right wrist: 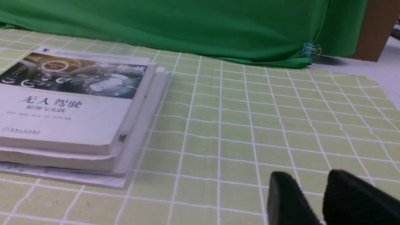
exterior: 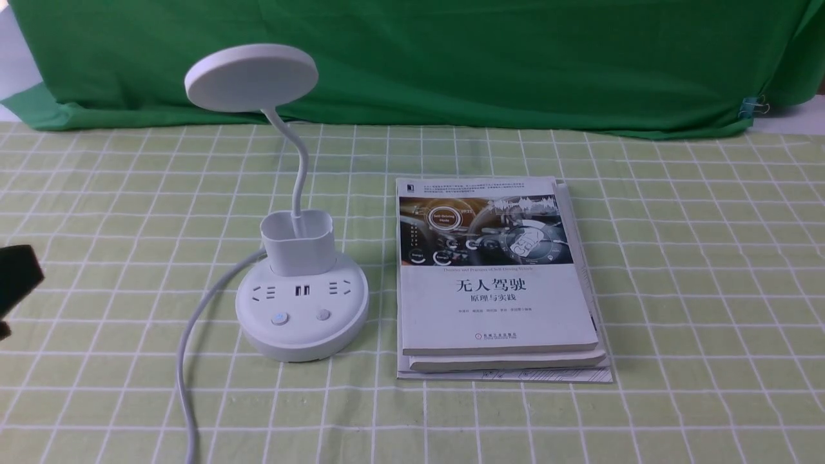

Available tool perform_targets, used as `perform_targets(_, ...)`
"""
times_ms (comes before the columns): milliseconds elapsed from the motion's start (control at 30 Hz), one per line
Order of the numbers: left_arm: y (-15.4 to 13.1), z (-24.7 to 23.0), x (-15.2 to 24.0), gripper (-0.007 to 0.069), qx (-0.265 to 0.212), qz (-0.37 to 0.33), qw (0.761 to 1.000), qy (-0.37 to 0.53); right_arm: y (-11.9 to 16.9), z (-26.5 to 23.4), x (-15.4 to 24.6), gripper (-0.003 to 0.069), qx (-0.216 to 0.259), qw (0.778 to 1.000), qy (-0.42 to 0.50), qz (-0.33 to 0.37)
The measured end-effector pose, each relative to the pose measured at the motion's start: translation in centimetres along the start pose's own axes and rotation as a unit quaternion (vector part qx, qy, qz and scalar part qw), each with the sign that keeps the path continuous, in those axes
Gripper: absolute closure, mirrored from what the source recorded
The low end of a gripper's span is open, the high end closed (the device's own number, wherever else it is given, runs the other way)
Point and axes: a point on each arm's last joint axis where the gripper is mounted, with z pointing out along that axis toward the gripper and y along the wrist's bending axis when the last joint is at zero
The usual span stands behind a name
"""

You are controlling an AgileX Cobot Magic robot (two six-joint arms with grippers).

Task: Turn on the table lamp on the green coffee tablecloth with your hand.
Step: 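Press the power button on the lamp base to turn the lamp on with the left gripper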

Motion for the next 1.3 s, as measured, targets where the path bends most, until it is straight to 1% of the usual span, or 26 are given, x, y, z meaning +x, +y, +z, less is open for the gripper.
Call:
perform_targets(33,0.0,0.1,0.0,0.0389,0.001,-0.002,1.000,0.000,0.0,0.0,0.0,0.0417,0.000,1.000,0.000,0.000)
perform_targets(167,0.5,3.2,0.4,0.0389,-0.007,-0.018,0.999,0.047,0.0,0.0,0.0,0.0418,0.000,1.000,0.000,0.000)
perform_targets(200,0.6,3.4,0.5,0.0389,-0.008,-0.015,0.999,0.051,0.0,0.0,0.0,0.0418,0.000,1.000,0.000,0.000)
perform_targets(267,0.9,5.4,0.9,0.0401,-0.011,-0.005,0.996,0.084,0.0,0.0,0.0,0.0418,0.000,1.000,0.000,0.000)
perform_targets(367,1.2,8.9,1.9,0.0463,0.006,0.017,0.988,0.151,0.0,0.0,0.0,0.0417,0.000,1.000,0.000,0.000)
perform_targets(533,1.0,13.9,3.1,0.0583,0.047,0.024,0.968,0.246,0.0,0.0,0.0,0.0417,0.000,1.000,0.000,0.000)
perform_targets(567,1.0,14.3,3.1,0.0590,0.047,0.025,0.966,0.251,0.0,0.0,0.0,0.0417,0.000,1.000,0.000,0.000)
perform_targets(633,-0.6,16.5,3.5,0.0613,0.068,0.063,0.955,0.283,0.0,0.0,0.0,0.0417,0.000,1.000,0.000,0.000)
perform_targets(667,-0.8,16.6,3.5,0.0613,0.070,0.069,0.953,0.286,0.0,0.0,0.0,0.0417,0.000,1.000,0.000,0.000)
perform_targets(767,-4.2,18.9,3.7,0.0614,0.079,0.123,0.940,0.308,0.0,0.0,0.0,0.0417,0.000,1.000,0.000,0.000)
perform_targets(833,-5.7,20.4,4.0,0.0614,0.069,0.153,0.932,0.320,0.0,0.0,0.0,0.0417,0.000,1.000,0.000,0.000)
perform_targets(900,-6.5,21.8,4.2,0.0614,0.058,0.175,0.927,0.327,0.0,0.0,0.0,0.0417,0.000,1.000,0.000,0.000)
perform_targets(1033,-7.1,24.4,4.7,0.0614,0.046,0.200,0.920,0.334,0.0,0.0,0.0,0.0417,0.000,1.000,0.000,0.000)
perform_targets(1133,-6.9,26.0,5.2,0.0614,0.040,0.224,0.919,0.320,0.0,0.0,0.0,0.0417,0.000,1.000,0.000,0.000)
perform_targets(1300,-6.9,27.1,5.4,0.0614,0.043,0.245,0.923,0.295,0.0,0.0,0.0,0.0417,0.000,1.000,0.000,0.000)
